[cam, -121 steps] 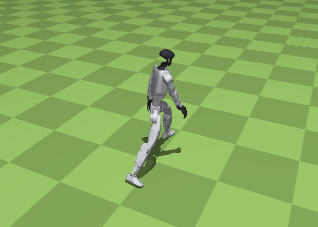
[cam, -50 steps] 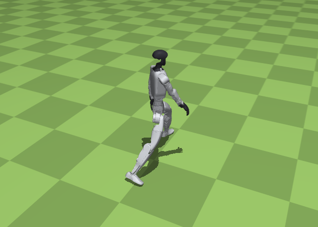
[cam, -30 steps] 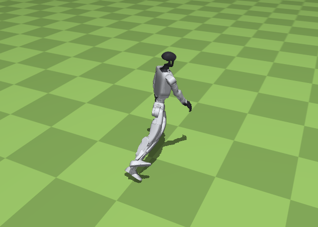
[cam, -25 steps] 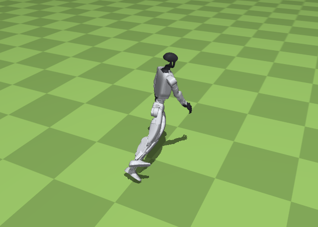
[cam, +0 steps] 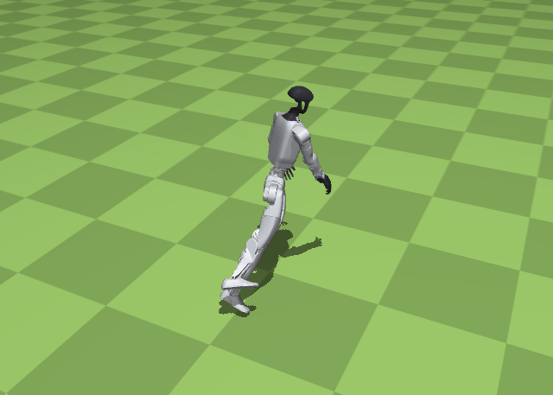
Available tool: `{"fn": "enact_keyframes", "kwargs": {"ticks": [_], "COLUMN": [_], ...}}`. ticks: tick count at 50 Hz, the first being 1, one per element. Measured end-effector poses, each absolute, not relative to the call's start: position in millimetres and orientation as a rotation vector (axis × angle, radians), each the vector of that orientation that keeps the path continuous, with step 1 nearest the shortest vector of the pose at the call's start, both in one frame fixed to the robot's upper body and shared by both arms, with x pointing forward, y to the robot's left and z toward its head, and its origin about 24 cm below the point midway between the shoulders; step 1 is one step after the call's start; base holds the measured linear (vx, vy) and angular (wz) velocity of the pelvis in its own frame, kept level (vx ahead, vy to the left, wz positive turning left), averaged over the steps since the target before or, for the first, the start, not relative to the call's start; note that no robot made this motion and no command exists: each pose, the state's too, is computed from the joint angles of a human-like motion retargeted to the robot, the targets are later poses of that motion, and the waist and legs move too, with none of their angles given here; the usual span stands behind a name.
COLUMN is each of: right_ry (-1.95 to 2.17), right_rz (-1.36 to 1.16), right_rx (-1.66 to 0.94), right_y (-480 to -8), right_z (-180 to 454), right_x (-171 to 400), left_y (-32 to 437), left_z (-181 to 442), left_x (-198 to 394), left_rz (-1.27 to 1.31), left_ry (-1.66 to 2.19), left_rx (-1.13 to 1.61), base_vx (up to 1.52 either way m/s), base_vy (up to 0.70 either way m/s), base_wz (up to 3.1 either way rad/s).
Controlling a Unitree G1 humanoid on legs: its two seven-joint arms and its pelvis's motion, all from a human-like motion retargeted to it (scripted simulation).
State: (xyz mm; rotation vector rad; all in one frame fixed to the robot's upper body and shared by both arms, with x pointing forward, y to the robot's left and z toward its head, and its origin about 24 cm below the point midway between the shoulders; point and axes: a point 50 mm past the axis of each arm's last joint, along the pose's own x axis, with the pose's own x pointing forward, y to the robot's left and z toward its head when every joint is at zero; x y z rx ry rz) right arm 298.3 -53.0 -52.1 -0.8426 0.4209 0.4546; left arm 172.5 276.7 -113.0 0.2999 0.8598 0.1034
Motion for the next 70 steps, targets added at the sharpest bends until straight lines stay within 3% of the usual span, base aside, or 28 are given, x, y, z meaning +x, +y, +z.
{"fn": "enact_keyframes", "kwargs": {"ticks": [13,23,33,45,61,70], "right_ry": [0.664,0.616,0.538,0.62,0.37,0.47], "right_rz": [0.508,0.607,0.494,0.575,0.456,0.461], "right_rx": [-0.936,-1.02,-0.828,-0.999,-0.825,-0.84], "right_y": [-99,-86,-73,-85,-29,-50], "right_z": [-94,-92,-76,-91,-45,-64], "right_x": [263,263,278,264,297,285], "left_y": [236,223,226,223,298,298], "left_z": [-157,-172,-165,-162,-121,-112], "left_x": [95,40,69,84,141,162], "left_rz": [-0.056,-0.144,-0.029,-0.146,0.236,0.22], "left_ry": [1.148,1.368,1.213,1.175,0.956,0.895], "left_rx": [0.18,0.153,0.11,0.185,0.236,0.251], "base_vx": [0.0,0.04,0.04,0.1,-0.01,-0.04], "base_vy": [-0.31,-0.04,0.22,0.55,0.12,-0.35], "base_wz": [0.48,0.11,-0.06,-0.47,-0.24,0.18]}}
